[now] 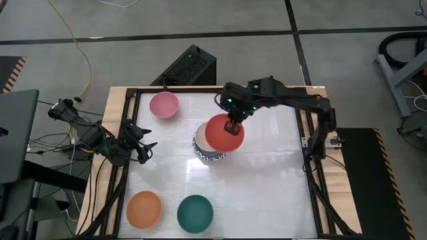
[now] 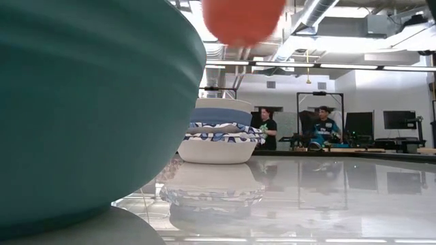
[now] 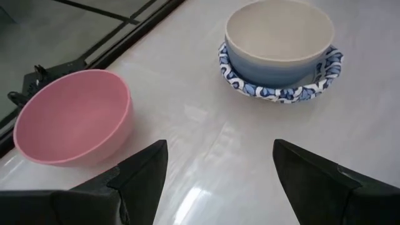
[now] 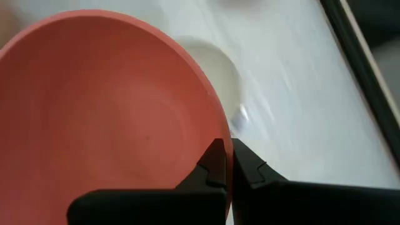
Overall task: Nest bowls inside each other
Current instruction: Stack the orange bowl on top of the white bowl
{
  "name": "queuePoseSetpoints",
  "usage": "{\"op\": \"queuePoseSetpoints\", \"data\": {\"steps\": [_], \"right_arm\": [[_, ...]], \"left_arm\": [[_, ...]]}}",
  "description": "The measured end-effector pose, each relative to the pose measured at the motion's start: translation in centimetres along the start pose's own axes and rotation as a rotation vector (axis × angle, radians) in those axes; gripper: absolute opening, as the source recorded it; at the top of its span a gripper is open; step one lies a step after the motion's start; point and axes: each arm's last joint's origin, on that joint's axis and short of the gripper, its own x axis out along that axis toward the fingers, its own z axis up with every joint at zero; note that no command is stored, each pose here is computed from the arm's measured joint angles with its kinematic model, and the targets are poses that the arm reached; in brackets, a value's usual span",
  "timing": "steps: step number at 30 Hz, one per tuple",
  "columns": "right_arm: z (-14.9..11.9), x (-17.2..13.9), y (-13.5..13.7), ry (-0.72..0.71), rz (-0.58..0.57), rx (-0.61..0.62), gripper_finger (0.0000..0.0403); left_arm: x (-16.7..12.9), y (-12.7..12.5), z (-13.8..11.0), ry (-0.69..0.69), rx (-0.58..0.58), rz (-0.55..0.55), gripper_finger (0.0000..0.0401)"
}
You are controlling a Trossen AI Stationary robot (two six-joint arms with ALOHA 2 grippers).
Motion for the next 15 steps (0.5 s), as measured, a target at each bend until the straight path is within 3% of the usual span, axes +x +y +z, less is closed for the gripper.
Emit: {"op": "queuePoseSetpoints", "data": {"steps": [4, 8, 12, 15], "right_arm": [[0.5, -2.6, 2.4, -0.213, 0.098, -0.155, 0.0009], [0.2, -3.9, 4.1, -0.288, 0.167, -0.283, 0.0009], [-0.4, -3.9, 4.5, -0.24, 0.19, -0.289, 0.0009], [0.0, -3.7, 5.5, -0.275, 0.221, -0.207, 0.0009]], "left_arm": [[0.0, -0.3, 0.3, -0.03, -0.031, -0.018, 0.0279], [-0.1, -0.7, 0.8, -0.066, -0.045, -0.048, 0.0279], [-0.2, -0.9, 0.9, -0.076, -0.051, -0.073, 0.0279], [-0.3, -1.1, 0.8, -0.075, -0.046, -0.094, 0.0279]]}}
